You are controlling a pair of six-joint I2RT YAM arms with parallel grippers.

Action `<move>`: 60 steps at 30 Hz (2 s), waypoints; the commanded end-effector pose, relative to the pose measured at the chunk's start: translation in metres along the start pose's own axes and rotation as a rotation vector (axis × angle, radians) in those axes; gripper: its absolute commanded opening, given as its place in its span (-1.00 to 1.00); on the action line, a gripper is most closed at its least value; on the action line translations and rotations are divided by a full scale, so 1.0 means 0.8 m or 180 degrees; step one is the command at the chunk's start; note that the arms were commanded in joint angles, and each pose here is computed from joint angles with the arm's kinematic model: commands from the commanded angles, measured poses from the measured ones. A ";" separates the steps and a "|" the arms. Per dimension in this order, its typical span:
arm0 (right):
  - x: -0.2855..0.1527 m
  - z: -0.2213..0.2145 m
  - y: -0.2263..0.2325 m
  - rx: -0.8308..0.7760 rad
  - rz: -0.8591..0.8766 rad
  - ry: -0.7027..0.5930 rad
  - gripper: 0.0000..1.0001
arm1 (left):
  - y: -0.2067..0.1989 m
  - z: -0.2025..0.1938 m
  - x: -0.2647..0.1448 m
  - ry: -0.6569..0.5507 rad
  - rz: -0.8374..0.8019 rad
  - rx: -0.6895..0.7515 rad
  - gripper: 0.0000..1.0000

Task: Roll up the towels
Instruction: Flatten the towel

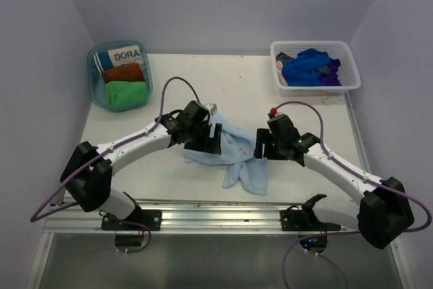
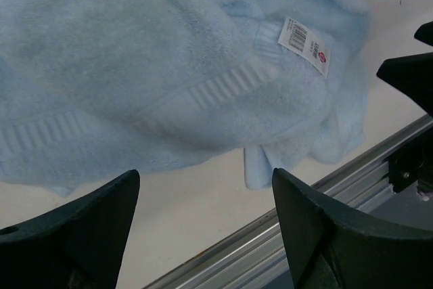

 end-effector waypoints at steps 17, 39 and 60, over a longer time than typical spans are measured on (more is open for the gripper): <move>0.049 -0.074 -0.010 0.0488 -0.0011 0.0336 -0.46 | -0.080 0.016 0.053 -0.0197 0.0135 0.0354 -0.76; 0.003 0.132 0.001 0.0136 -0.0556 -0.0854 -1.00 | -0.033 0.122 -0.035 -0.0798 -0.0182 0.0014 -0.64; 0.008 0.075 -0.034 0.0428 -0.0510 -0.0563 -1.00 | -0.115 0.079 0.118 -0.0259 -0.0332 0.0236 0.43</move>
Point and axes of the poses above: each gripper's point midway between its finger pads, its own x axis out along the fingers, its own y axis along the line the jaws close on, z = x × y, the point moved 9 cm from there along -x, back along the fingers, and after that the axes turned 9 degrees about -x, right-handed, at the moved point
